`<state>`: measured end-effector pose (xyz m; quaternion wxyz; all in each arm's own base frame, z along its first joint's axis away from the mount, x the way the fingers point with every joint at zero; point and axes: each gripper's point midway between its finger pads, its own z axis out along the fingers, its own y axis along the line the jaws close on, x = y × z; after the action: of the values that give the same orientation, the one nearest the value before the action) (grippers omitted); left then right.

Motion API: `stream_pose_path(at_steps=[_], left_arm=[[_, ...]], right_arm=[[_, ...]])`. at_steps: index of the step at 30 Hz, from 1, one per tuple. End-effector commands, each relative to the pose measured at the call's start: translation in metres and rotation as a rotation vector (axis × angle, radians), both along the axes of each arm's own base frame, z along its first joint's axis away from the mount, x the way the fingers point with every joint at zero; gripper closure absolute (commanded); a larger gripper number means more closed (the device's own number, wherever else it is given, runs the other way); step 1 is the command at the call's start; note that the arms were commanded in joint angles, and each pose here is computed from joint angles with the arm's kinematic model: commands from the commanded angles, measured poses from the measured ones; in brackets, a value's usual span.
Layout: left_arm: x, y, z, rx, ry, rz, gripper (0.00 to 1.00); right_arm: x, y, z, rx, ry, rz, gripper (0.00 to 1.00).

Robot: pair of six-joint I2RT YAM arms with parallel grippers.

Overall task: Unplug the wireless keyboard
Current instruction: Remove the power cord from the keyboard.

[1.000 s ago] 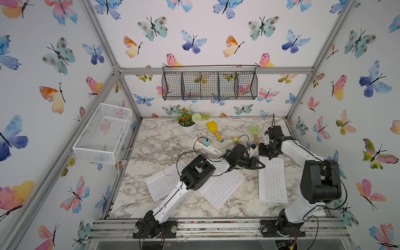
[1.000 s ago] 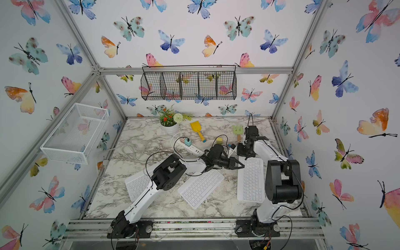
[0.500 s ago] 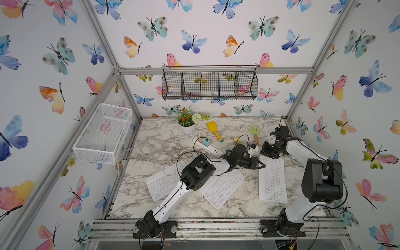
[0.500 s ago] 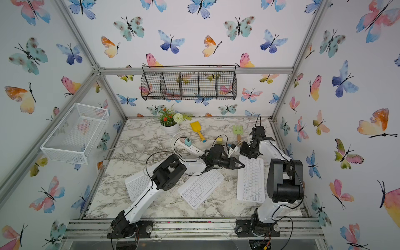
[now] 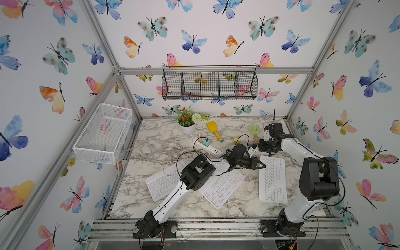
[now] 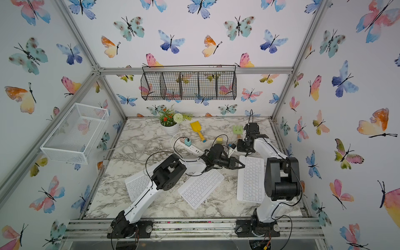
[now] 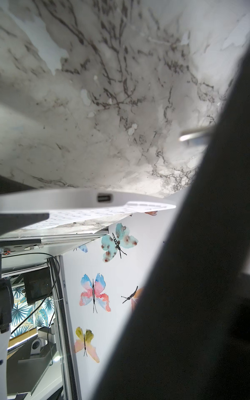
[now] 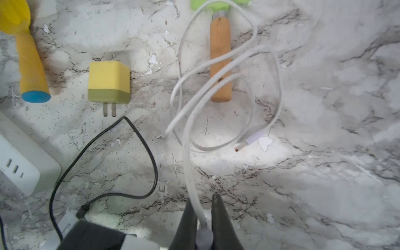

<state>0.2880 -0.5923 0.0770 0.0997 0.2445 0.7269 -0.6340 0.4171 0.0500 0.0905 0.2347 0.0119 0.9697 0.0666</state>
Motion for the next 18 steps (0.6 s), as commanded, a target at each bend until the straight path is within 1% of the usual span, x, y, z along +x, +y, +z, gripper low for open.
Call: stream_pose_path(at_steps=[1, 5, 9, 14, 18], left_arm=[[-0.01, -0.001, -0.014, 0.013, -0.105, -0.044, 0.92], [-0.009, 0.0, -0.016, 0.023, -0.1, -0.043, 0.92], [-0.009, 0.0, -0.02, 0.04, -0.089, -0.042, 0.91], [-0.007, 0.0, -0.03, 0.073, -0.054, -0.036, 0.89], [-0.003, -0.003, -0.039, 0.1, -0.018, -0.029, 0.84]], right_arm=[[0.012, -0.012, 0.003, -0.066, -0.028, -0.032, 0.9], [0.012, -0.018, 0.0, -0.065, 0.016, -0.082, 0.9], [0.001, -0.046, -0.001, -0.112, 0.034, -0.174, 0.9], [-0.022, -0.093, -0.006, -0.099, 0.016, -0.316, 0.9], [-0.028, -0.104, -0.017, -0.107, 0.023, -0.358, 0.9]])
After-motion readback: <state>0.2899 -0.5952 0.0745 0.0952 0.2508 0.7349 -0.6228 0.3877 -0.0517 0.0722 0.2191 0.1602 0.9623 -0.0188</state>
